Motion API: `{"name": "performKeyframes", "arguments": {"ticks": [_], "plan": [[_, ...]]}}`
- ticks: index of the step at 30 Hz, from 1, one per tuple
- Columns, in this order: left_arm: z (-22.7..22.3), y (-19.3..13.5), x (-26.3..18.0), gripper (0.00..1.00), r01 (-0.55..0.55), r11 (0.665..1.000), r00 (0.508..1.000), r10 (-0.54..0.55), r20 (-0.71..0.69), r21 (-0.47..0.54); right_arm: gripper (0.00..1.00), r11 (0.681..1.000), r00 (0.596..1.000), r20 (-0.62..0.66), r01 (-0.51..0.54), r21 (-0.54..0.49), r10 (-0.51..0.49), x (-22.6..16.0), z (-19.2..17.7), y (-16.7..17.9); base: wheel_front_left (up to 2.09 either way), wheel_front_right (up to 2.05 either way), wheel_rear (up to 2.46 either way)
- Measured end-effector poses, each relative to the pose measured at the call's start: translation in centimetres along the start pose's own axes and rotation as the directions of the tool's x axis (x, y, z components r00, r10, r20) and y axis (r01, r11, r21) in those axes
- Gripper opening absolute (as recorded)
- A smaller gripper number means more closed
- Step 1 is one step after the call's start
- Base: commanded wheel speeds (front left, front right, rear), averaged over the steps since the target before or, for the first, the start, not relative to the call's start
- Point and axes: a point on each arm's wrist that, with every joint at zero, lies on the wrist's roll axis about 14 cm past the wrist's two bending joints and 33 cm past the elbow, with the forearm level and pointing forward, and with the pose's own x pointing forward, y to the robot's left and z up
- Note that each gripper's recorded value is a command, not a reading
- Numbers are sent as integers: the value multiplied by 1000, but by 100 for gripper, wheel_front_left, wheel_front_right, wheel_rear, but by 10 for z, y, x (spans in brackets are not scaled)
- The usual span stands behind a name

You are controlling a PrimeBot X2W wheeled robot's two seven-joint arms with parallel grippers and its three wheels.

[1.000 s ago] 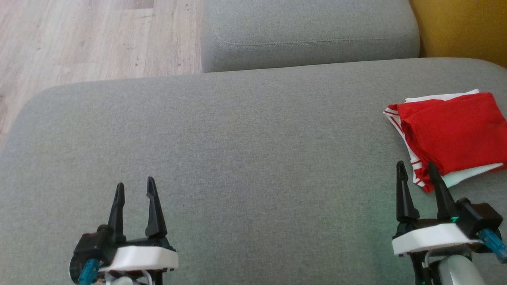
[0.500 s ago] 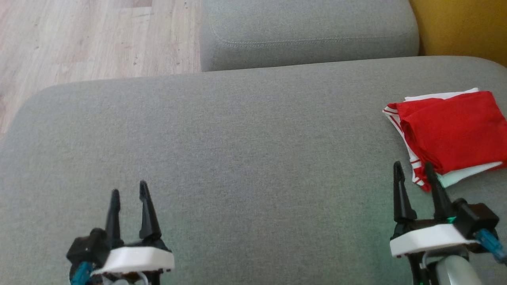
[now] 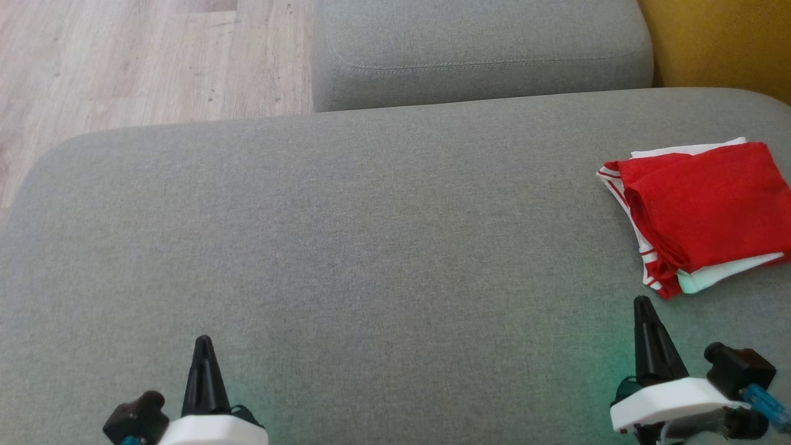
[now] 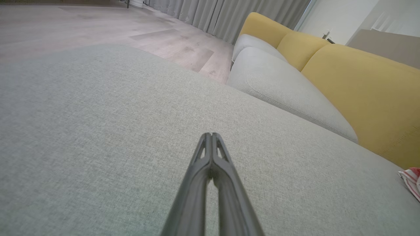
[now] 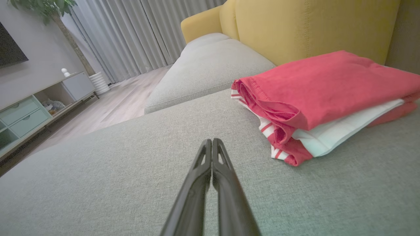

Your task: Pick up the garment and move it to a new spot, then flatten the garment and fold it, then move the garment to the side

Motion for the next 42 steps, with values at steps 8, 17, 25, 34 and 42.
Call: {"name": "performKeyframes", "arguments": {"ticks": [8, 17, 25, 34, 42], "plan": [[-1, 2, 1, 0, -11, 998, 1000, 9, -18, -67, 0, 997, 1000, -4, 20, 78, -20, 1, 1, -4, 0, 0, 0], [2, 5, 3, 0, -22, 988, 1000, 19, -23, -155, 0, 983, 999, -3, 42, 178, -42, 3, 4, -7, 0, 0, 0], [5, 5, 6, 0, -22, 973, 999, 15, -32, -230, 0, 963, 998, -7, 60, 264, -60, 3, 5, -11, 0, 0, 0], [7, 8, 8, 0, -33, 949, 999, 22, -39, -314, 0, 930, 997, -9, 73, 359, -75, 5, 8, -14, 0, 0, 0], [9, 7, 9, 0, -30, 921, 999, 12, -47, -388, 0, 894, 997, -5, 74, 441, -81, 8, 12, -15, 0, 0, 0]]}}
